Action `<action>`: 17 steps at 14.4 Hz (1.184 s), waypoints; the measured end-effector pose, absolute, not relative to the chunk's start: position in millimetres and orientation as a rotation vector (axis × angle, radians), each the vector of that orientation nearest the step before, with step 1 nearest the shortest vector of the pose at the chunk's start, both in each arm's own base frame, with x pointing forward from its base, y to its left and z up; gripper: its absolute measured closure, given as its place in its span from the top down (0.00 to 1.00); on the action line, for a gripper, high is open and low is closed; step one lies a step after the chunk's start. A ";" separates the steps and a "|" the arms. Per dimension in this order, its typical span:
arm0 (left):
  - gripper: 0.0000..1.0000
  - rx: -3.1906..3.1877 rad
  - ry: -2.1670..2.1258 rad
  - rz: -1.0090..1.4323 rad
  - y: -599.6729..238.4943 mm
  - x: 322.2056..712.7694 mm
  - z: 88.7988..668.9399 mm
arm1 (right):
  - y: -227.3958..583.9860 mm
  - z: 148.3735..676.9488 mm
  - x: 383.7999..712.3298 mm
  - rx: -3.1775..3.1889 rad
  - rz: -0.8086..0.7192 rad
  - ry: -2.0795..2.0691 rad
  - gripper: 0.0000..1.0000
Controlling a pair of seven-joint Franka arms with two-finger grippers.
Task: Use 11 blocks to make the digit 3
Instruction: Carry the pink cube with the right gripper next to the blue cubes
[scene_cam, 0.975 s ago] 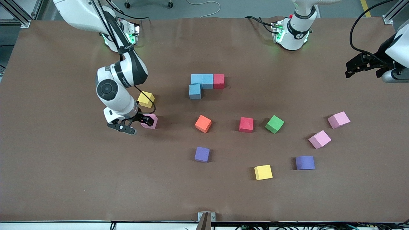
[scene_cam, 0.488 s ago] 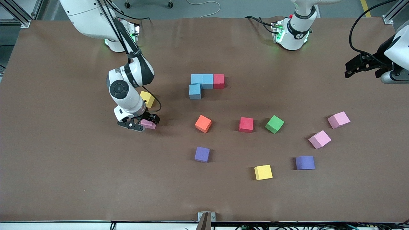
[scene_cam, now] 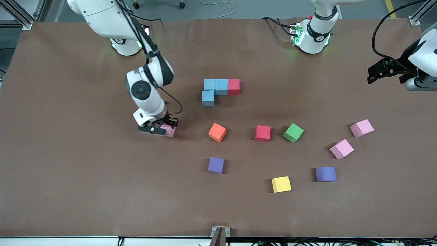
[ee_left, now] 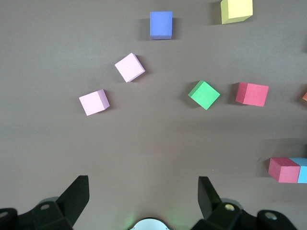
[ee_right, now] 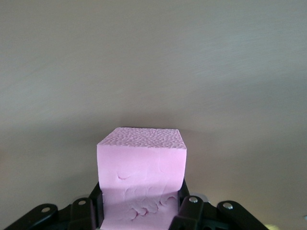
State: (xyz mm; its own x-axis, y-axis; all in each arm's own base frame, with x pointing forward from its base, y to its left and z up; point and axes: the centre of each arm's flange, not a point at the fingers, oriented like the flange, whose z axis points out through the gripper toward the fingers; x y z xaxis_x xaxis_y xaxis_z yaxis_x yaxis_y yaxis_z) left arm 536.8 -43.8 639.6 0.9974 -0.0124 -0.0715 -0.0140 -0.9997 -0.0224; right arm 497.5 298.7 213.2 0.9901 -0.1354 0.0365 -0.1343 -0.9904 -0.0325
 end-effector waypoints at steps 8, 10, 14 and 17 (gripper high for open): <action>1.00 -3.116 -0.001 0.122 -36.4 537.2 636.6 | 426.8 223.7 436.5 -3.067 -0.105 0.010 0.58; 1.00 -3.116 -0.001 0.125 -36.3 537.2 635.7 | 439.5 219.0 427.5 -3.071 -0.096 -0.004 0.58; 1.00 -3.116 -0.001 0.126 -36.3 537.1 635.4 | 453.4 217.9 422.7 -3.116 -0.023 0.000 0.58; 1.00 -3.116 -0.003 0.128 -35.6 537.2 635.0 | 458.7 219.0 421.7 -3.118 -0.019 -0.006 0.58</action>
